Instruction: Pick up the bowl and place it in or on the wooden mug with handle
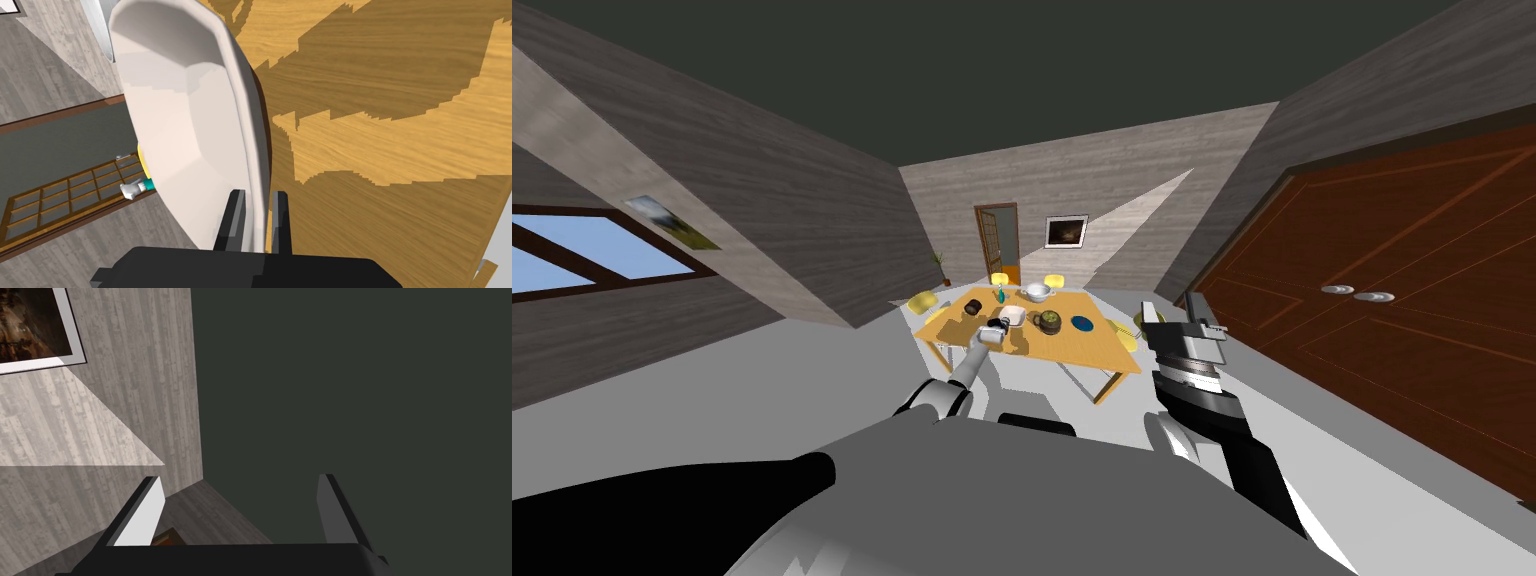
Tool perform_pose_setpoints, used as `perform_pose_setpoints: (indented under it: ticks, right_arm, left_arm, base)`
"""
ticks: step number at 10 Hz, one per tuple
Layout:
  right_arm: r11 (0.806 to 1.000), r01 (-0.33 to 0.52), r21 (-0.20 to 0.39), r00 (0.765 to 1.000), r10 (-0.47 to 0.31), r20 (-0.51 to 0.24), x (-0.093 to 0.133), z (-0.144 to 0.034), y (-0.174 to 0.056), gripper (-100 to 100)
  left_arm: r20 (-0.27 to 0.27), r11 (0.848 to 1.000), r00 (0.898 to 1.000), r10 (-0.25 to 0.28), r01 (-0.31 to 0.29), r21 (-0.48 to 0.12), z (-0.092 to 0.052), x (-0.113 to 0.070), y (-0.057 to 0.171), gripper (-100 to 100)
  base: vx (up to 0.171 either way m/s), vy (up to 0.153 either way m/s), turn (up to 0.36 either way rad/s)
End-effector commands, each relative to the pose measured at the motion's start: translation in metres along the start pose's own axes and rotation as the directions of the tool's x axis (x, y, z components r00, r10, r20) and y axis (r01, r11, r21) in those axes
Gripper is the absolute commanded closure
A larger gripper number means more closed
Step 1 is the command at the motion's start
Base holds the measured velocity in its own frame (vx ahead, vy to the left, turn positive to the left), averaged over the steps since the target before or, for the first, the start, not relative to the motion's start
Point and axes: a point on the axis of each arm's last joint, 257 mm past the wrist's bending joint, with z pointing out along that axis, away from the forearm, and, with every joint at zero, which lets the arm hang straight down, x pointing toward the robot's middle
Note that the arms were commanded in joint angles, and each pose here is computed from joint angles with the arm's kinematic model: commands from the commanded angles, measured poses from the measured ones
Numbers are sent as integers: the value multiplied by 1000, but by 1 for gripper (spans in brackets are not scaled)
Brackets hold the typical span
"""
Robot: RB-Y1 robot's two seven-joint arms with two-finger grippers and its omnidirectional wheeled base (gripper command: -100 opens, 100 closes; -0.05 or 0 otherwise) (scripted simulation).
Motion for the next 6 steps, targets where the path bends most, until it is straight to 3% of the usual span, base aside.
perform_pose_setpoints:
  ticks: [1,6]
  right_arm:
    - [1000,0,0,1000,0,0,0,0,0,0]
    - [1000,0,0,1000,0,0,0,0,0,0]
  left_arm:
    - [-7,1000,1000,8,-8,2,0,4,-16,100]
    - [-21,1000,1000,19,-19,-1,0,13,-56,100]
  base:
    - [-87,-66,37]
    - [-35,-78,46]
